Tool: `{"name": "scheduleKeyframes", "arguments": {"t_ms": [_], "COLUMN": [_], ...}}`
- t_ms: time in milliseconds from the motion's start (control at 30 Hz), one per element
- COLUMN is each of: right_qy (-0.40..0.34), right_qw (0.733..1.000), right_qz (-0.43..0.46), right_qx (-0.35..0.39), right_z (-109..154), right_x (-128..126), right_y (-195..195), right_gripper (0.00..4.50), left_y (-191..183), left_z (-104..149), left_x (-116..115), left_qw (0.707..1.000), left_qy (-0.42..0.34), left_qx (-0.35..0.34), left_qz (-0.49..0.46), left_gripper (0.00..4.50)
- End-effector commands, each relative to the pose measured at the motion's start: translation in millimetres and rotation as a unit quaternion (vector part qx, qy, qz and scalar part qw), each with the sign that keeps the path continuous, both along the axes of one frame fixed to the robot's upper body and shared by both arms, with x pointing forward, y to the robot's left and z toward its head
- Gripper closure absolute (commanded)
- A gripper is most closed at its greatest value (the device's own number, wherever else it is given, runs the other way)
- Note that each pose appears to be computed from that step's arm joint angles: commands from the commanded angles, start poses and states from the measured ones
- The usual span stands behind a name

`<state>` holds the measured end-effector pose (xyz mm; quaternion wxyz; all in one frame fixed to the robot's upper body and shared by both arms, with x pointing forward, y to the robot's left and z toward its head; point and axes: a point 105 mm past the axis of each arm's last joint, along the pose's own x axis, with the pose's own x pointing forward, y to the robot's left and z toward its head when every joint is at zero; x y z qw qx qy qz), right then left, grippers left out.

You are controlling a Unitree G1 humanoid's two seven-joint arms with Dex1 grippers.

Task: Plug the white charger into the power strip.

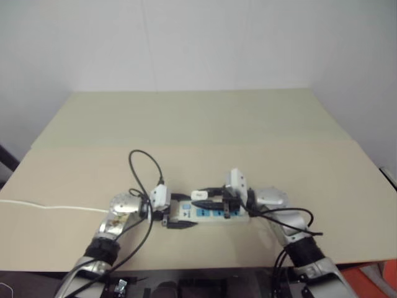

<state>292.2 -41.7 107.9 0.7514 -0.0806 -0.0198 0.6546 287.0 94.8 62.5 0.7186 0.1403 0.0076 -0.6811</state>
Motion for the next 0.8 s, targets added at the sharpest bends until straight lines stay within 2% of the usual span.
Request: {"name": "scheduleKeyframes", "arguments": {"t_ms": [33, 167, 533, 800], "right_qy": [0.003, 0.011, 0.082, 0.132], "right_qw": [1.000, 1.000, 0.990, 0.981], "right_qz": [-0.003, -0.015, -0.050, -0.038], "right_qx": [-0.011, -0.018, -0.101, -0.139], "right_z": [-9.4, -18.0, -74.5, -93.2], "right_x": [-2.4, -1.3, -4.8, -7.9], "right_y": [0.5, -2.0, -54.6, -68.4], "right_gripper": [3.41, 3.41, 3.41, 3.41], "left_y": [0.7, 0.7, 5.4, 11.8], "left_z": [-8.3, -8.3, -7.2, -4.4], "left_x": [-5.0, -4.9, -3.6, -0.5], "left_qw": [1.000, 1.000, 1.000, 1.000], "left_qy": [0.012, 0.012, 0.010, 0.004], "left_qx": [0.020, 0.021, 0.024, 0.029], "left_qz": [-0.007, -0.007, -0.001, 0.009], "left_gripper": [1.21, 1.21, 1.21, 1.21]}}
